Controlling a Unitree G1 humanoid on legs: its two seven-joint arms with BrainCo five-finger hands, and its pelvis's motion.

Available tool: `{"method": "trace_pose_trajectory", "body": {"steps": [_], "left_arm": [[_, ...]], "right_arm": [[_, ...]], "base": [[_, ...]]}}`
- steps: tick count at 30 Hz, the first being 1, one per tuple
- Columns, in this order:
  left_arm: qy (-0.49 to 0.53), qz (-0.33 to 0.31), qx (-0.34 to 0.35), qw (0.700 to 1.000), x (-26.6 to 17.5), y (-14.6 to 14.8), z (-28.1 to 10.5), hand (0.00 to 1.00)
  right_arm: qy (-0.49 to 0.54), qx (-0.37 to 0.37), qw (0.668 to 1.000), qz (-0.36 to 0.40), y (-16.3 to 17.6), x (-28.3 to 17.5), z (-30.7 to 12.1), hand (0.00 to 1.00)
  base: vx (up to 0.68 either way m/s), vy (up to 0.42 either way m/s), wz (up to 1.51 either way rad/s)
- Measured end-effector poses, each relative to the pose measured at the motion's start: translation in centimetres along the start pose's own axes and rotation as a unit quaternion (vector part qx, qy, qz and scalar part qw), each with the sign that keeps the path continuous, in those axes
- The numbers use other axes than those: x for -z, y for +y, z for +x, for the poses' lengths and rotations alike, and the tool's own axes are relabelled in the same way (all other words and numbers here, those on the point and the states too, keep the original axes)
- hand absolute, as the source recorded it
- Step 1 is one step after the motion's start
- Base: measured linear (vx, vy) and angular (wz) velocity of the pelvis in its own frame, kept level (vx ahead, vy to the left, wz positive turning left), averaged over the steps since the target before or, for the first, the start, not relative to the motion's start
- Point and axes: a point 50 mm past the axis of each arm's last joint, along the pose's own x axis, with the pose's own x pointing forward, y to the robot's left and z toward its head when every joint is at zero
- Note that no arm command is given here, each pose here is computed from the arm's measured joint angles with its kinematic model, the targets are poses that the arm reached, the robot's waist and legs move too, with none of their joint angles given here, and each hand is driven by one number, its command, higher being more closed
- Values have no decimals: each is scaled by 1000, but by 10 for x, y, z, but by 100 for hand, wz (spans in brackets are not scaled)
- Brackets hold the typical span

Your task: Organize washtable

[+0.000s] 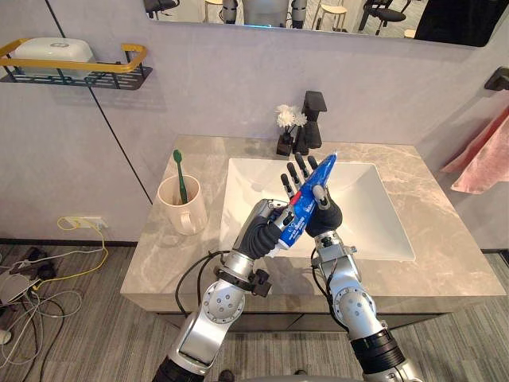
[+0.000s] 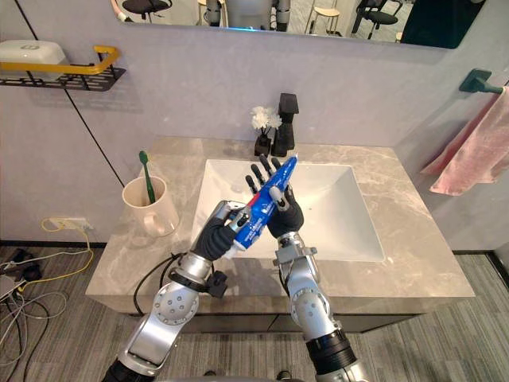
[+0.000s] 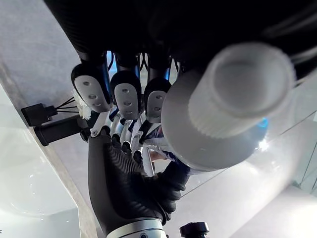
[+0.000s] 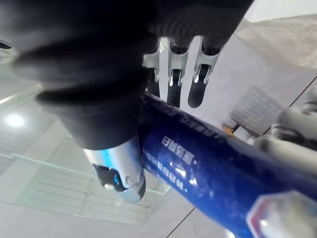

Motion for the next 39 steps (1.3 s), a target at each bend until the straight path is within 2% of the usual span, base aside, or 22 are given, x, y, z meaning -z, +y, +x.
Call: {"method": "trace_pose_trajectory", "body": {"steps": [15,16,25,31,39], "left_arm": [[10,1,-7,1000,3,0,0,100],[10,1,-8,1000,3,1,0,0],[-26,-17,-43,999,-11,12,1,0],[-98,-14,-147,984,-38,49,-2,0],[-92,16,-251,963,-42,80,-23,0]], "right_arm": [[2,-17,1000,-2,6,0,6,100],[1,-18,1000,-3,7,0,6,100],[-53,-56,997,-30,25,-23,9,100],[-120,-44,990,-68,22,-51,6,100],[-139,-45,984,-104,25,-61,3,100]], "base": [[0,0,0],[0,0,0],[0,0,1],[-5,-2,7],[-14,-5,0]]}}
